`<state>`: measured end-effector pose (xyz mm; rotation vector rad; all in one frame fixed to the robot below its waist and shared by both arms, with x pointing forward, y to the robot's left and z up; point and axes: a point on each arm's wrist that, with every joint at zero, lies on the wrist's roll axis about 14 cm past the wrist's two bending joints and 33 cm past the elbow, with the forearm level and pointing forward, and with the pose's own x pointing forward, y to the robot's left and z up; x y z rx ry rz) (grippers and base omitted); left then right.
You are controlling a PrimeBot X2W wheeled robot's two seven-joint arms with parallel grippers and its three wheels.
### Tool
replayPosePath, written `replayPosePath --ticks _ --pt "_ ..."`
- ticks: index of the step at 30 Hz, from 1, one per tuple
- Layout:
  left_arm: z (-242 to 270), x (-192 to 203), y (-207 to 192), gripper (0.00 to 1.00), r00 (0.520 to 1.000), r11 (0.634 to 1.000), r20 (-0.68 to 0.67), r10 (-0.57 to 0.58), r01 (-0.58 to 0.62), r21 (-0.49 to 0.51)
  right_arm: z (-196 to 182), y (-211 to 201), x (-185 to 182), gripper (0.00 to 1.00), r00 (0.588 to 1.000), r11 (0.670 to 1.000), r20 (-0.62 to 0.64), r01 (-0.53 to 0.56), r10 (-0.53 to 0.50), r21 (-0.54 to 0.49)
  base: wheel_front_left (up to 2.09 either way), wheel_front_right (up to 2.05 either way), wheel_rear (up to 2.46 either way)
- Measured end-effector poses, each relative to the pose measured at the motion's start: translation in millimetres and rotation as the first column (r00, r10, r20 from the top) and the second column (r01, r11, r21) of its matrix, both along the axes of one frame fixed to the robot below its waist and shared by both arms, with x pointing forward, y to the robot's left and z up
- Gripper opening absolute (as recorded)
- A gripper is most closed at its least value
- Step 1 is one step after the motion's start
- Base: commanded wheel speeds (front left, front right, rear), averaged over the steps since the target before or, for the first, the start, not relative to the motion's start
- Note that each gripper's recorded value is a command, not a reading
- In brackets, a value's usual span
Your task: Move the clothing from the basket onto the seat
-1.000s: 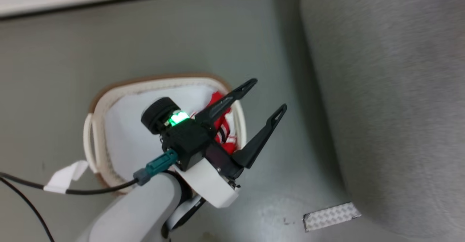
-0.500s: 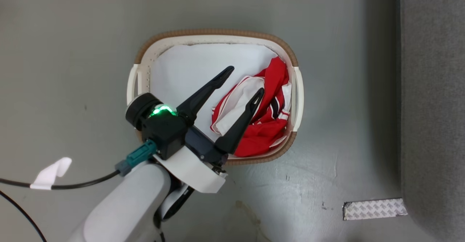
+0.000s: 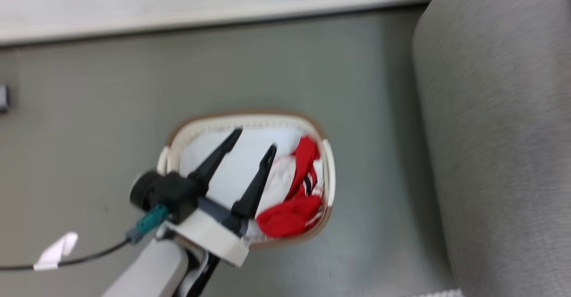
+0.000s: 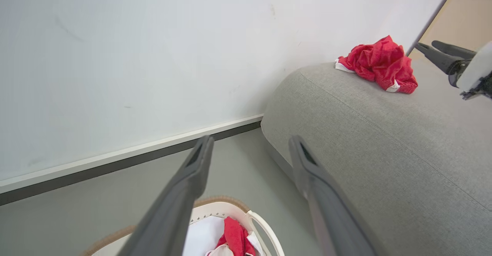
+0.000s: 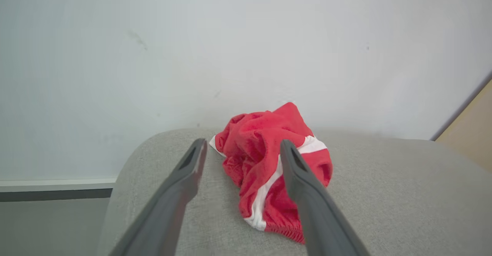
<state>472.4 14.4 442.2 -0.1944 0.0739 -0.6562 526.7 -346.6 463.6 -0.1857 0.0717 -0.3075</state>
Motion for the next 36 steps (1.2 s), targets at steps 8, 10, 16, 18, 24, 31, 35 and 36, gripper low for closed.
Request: replayPosePath --ticks 8,10,16,18,24,31,35,36 --pt "36.6 -29.4 36.6 1.0 0.983 0.983 0.037 0.181 -0.182 0.011 47.7 53.1 -67.0 1.0 0.981 0.988 0.127 -0.151 0.148 0.015 0.0 0.0 0.0" --pt "42.2 -37.9 52.4 1.0 0.97 0.971 0.047 0.238 -0.239 0.019 48.5 67.7 -82.0 1.0 0.975 0.982 0.131 -0.185 0.181 0.025 0.0 0.0 0.0" --pt "51.5 -70.6 103.1 1.0 0.913 0.912 0.092 0.397 -0.403 0.071 46.2 119.2 -117.1 1.0 0.952 0.953 0.165 -0.28 0.259 0.116 0.0 0.0 0.0" --pt "49.3 -85.9 118.3 1.0 0.893 0.89 0.093 0.44 -0.448 0.087 43.7 135.2 -127.8 1.0 0.942 0.94 0.164 -0.314 0.292 0.132 0.0 0.0 0.0" --pt "52.4 -122.6 160.5 1.0 0.819 0.816 0.106 0.564 -0.572 0.081 47.3 169.5 -145.9 1.0 0.912 0.906 0.185 -0.395 0.367 0.151 0.0 0.0 0.0" --pt "47.3 -148.5 182.8 1.0 0.773 0.77 0.096 0.628 -0.634 0.072 34.6 182.6 -159.6 1.0 0.907 0.882 0.171 -0.416 0.385 0.222 0.0 0.0 0.0" --pt "47.5 -151.4 185.0 1.0 0.766 0.764 0.098 0.635 -0.641 0.065 28.7 183.6 -163.2 1.0 0.91 0.877 0.161 -0.413 0.383 0.246 0.0 0.0 0.0" --pt "47.4 -151.1 184.4 1.0 0.768 0.767 0.097 0.633 -0.639 0.063 26.9 184.1 -164.0 1.0 0.91 0.876 0.156 -0.412 0.384 0.249 0.0 0.0 0.0"
